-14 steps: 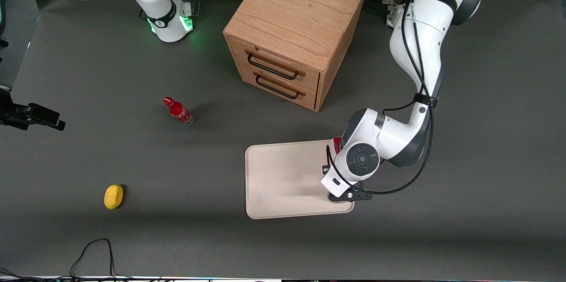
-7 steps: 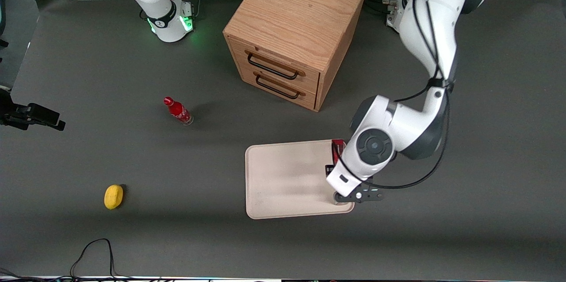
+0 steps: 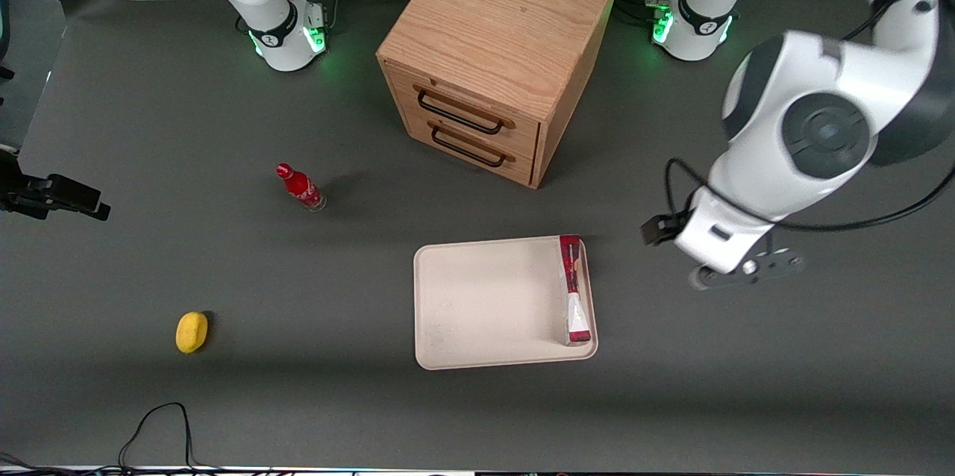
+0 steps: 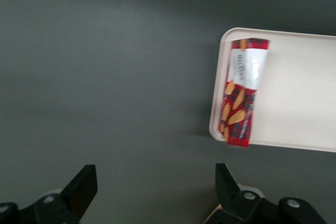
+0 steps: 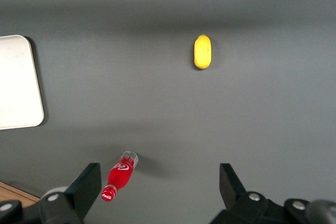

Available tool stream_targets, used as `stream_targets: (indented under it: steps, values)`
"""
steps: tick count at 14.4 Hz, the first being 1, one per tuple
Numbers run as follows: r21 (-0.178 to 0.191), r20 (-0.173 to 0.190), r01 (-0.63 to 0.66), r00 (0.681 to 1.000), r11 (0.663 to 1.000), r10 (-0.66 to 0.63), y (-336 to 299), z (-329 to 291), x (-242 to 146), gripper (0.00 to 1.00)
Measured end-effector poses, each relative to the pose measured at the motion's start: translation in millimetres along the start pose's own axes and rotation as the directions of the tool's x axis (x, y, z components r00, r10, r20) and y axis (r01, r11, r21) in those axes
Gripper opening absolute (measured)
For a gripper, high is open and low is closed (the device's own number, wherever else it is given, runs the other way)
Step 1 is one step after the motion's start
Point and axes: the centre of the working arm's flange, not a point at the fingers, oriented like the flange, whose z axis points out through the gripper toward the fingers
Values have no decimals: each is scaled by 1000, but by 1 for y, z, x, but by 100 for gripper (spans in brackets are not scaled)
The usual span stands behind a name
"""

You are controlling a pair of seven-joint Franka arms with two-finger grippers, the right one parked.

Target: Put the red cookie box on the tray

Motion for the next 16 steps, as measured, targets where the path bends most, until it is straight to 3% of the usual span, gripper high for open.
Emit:
stream_targets:
  steps: [5, 9, 16]
  values:
    - [7, 21, -102, 995, 995, 102, -120, -47, -59, 100]
    - [3, -3, -187, 982, 982, 187, -161, -70, -102, 100]
    - [-2, -29, -218, 976, 976, 217, -152, -46, -86, 100]
